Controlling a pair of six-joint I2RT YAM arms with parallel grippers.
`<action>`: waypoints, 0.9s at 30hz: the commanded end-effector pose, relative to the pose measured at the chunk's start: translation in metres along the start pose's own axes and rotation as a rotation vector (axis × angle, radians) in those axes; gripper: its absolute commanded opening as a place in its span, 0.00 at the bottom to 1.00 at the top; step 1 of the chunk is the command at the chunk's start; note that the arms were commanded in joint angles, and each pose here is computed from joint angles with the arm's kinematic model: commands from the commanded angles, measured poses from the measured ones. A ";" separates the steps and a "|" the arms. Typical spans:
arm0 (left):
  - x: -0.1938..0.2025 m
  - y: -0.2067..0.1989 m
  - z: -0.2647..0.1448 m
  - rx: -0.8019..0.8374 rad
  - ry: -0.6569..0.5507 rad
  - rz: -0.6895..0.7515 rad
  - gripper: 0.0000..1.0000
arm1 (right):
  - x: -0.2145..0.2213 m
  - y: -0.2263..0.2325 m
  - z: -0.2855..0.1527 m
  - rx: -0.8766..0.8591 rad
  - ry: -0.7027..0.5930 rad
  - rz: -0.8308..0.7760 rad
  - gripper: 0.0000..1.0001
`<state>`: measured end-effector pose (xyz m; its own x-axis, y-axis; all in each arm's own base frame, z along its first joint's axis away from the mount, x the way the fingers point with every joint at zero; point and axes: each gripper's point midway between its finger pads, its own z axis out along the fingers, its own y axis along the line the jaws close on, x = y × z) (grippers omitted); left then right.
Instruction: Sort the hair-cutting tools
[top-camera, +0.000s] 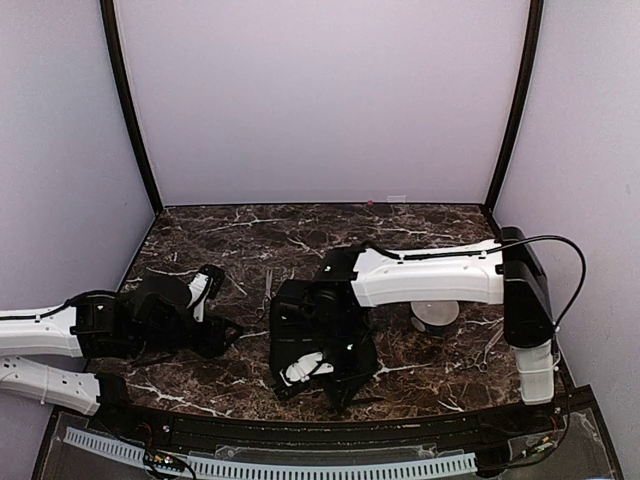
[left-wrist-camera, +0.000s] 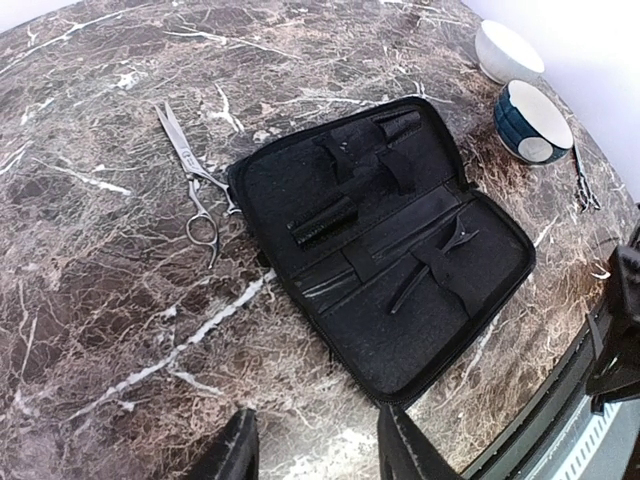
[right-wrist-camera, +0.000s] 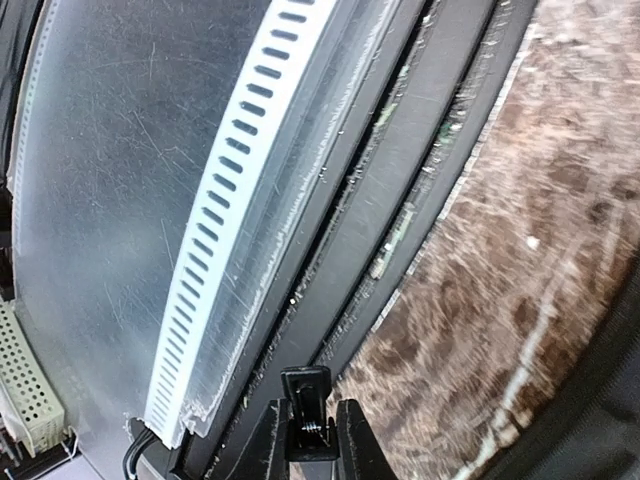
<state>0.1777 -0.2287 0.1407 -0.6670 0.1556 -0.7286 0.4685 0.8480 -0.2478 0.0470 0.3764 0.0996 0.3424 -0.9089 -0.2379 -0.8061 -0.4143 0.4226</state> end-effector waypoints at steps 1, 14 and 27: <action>0.009 0.013 -0.007 -0.028 -0.005 -0.021 0.42 | 0.011 0.003 0.029 -0.104 0.063 0.056 0.08; 0.024 0.015 0.000 -0.011 0.013 -0.009 0.42 | 0.022 -0.028 0.057 -0.091 0.168 0.110 0.08; 0.027 0.009 0.011 0.005 0.033 0.023 0.44 | 0.024 -0.058 0.048 -0.018 0.182 0.109 0.24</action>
<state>0.1714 -0.2177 0.1178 -0.6768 0.1711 -0.7160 0.4653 0.8531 -0.2360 0.0649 0.3772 0.0258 0.3377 -0.9408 -0.0271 -0.8185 -0.3078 0.4852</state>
